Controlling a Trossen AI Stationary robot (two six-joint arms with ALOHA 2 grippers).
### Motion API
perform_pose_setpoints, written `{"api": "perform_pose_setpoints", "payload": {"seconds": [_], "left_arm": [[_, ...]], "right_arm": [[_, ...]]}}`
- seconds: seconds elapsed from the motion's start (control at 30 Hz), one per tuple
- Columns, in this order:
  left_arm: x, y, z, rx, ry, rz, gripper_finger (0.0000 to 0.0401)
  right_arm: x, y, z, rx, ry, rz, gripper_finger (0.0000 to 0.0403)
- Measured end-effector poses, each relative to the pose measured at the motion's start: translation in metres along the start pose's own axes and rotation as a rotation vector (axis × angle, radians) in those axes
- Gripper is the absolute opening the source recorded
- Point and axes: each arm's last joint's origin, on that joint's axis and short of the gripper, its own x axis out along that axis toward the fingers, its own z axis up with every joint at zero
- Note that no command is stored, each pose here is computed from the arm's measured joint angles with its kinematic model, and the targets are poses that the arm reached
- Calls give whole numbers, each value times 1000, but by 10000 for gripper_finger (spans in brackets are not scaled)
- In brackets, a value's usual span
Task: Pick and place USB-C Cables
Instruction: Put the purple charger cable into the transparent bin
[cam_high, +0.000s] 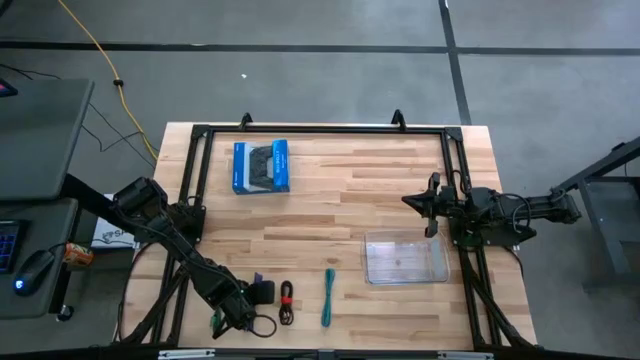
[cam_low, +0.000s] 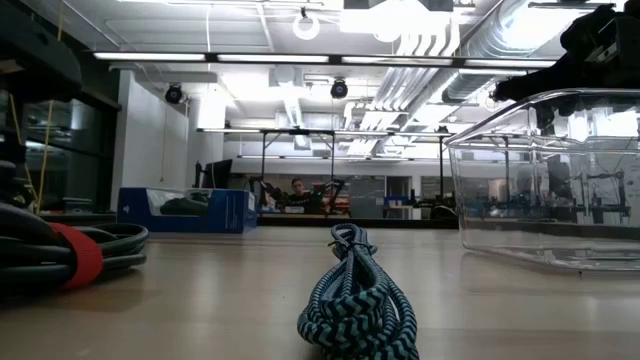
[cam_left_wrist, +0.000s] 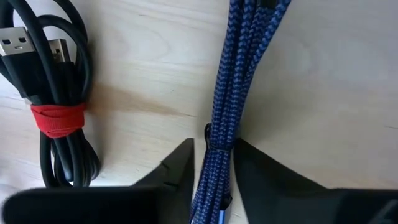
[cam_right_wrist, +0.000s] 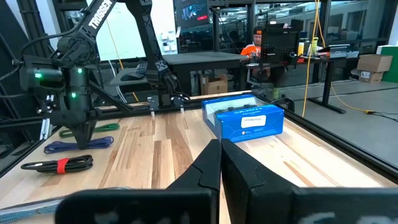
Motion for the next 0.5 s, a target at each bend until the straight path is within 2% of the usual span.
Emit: {"api": "perform_pose_setpoints", "payload": {"seconds": [0.27,0.5], "left_arm": [[0,1,1,-24,1,19,8],[0,2,1,-78,-5,32,3]], "right_arm": [[0,0,0,0,0,0,0],[0,0,0,0,0,0,0]]}}
